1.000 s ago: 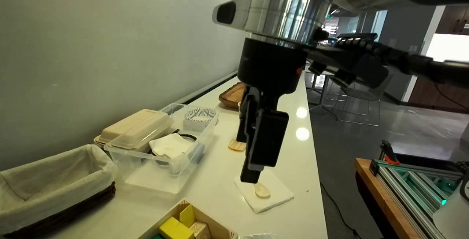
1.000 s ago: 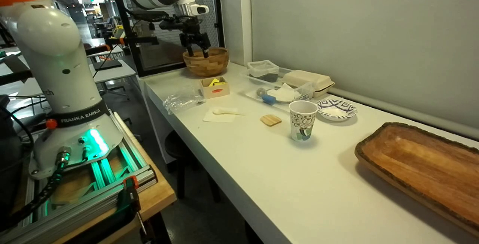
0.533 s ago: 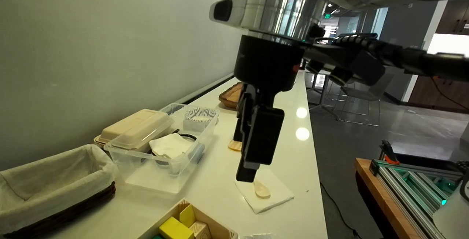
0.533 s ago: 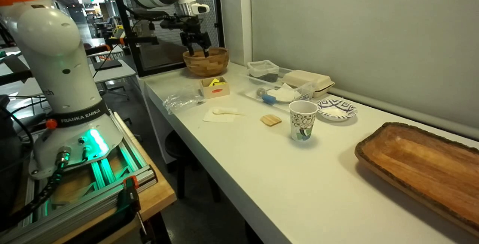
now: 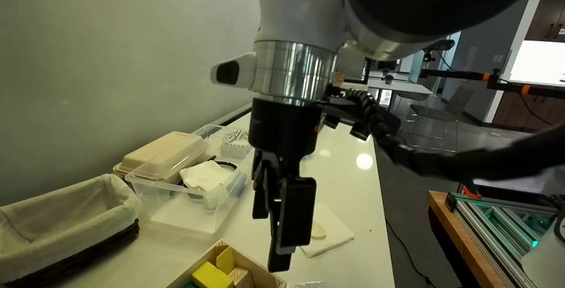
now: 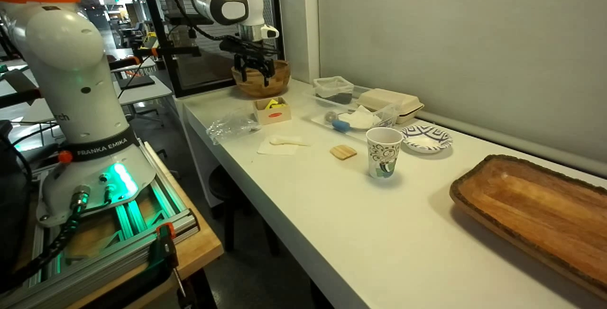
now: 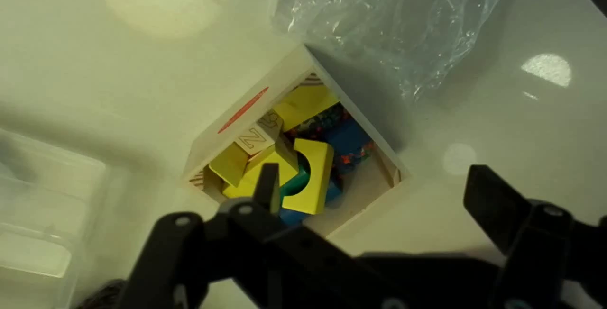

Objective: Remove two yellows block from the box

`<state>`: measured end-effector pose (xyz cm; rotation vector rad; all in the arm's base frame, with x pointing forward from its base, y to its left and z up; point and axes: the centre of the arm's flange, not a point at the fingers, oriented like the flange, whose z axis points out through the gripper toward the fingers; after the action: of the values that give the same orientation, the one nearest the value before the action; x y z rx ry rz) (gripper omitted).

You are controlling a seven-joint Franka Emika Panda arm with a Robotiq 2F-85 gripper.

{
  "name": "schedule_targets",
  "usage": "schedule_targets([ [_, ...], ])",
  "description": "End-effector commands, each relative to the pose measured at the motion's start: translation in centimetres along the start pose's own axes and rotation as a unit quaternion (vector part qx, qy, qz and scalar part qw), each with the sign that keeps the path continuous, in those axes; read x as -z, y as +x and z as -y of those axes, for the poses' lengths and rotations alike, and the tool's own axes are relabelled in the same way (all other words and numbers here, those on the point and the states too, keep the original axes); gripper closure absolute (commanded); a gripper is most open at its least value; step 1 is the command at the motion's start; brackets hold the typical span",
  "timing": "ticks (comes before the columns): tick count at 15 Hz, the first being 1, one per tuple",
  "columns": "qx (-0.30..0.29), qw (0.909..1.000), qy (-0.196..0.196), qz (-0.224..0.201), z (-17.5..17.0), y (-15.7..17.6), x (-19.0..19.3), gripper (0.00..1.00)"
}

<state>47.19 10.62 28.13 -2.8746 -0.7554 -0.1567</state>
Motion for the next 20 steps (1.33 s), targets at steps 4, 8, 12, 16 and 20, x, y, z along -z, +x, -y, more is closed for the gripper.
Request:
schedule_targets([
  [4,0.081,0.9941,0.072,-0.004,-3.0,3.4,-5.5,0.0],
  [8,0.108,0.991,0.078,-0.017,-3.3,4.2,-7.0,0.0],
  [12,0.119,0.9892,0.081,-0.024,-4.0,4.8,-7.7,0.0],
  [16,0.122,0.9886,0.084,-0.028,-4.8,4.9,-8.4,0.08],
  [20,0.129,0.9872,0.082,-0.046,-4.9,5.2,-9.0,0.25],
])
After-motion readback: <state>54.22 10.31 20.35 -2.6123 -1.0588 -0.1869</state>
